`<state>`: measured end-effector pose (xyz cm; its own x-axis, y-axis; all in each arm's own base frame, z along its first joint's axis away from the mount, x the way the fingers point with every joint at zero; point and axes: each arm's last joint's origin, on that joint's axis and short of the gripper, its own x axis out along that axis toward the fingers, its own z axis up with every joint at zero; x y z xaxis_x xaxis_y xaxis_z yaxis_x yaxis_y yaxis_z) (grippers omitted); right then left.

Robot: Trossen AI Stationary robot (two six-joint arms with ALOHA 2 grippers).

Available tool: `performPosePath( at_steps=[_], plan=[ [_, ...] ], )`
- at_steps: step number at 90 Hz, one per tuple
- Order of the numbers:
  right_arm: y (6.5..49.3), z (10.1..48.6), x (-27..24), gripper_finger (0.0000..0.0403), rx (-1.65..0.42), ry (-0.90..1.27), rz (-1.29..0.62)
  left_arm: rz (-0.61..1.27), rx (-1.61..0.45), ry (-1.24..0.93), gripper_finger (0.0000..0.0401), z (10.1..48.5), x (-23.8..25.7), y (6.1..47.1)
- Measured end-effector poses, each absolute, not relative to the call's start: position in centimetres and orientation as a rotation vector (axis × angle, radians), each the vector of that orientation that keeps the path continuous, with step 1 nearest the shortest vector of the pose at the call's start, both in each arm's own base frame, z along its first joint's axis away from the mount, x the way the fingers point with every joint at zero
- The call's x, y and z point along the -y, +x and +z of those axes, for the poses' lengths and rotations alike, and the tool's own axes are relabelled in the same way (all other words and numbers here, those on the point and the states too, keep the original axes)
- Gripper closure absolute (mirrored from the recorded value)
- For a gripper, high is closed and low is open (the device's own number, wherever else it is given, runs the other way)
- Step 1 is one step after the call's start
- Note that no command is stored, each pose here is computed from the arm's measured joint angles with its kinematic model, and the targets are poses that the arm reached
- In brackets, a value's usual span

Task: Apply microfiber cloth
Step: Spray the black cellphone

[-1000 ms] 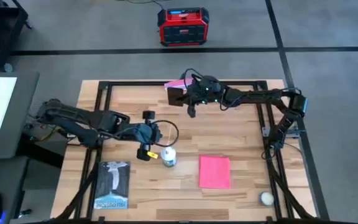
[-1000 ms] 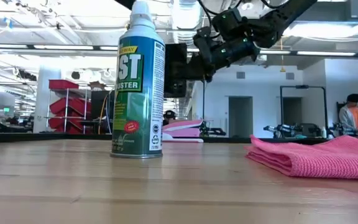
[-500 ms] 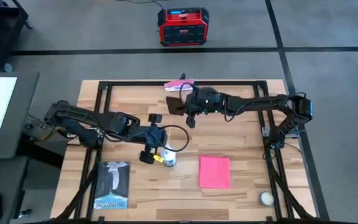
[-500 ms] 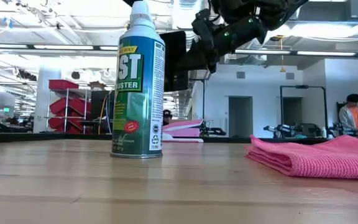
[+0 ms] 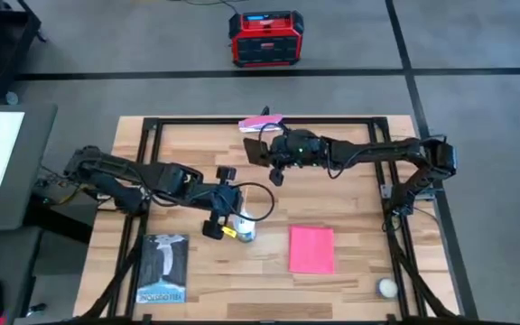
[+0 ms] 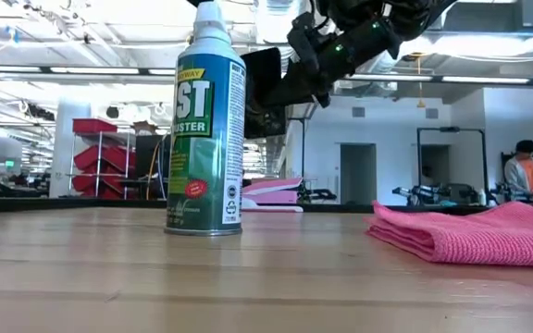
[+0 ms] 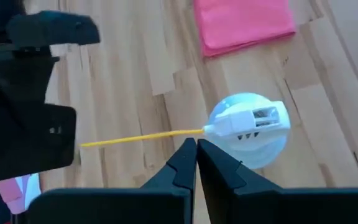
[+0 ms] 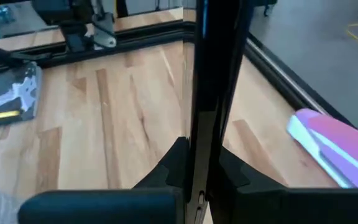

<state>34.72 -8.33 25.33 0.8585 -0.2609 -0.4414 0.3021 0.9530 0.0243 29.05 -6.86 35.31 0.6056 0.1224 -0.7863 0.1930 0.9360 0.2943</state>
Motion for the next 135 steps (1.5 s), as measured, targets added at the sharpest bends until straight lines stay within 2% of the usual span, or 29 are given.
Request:
performPosePath(
  at_steps=[49,135],
  plan=[
    [34.7,25.3,8.4,0.0389,-0.458,0.084,-0.294,-0.082,-0.997,0.392,0.0401,33.3,6.9,30.9],
    [34.7,25.2,8.4,0.0389,-0.467,0.079,-0.287,-0.066,-0.997,0.339,0.0401,33.7,7.0,31.0]
  ],
)
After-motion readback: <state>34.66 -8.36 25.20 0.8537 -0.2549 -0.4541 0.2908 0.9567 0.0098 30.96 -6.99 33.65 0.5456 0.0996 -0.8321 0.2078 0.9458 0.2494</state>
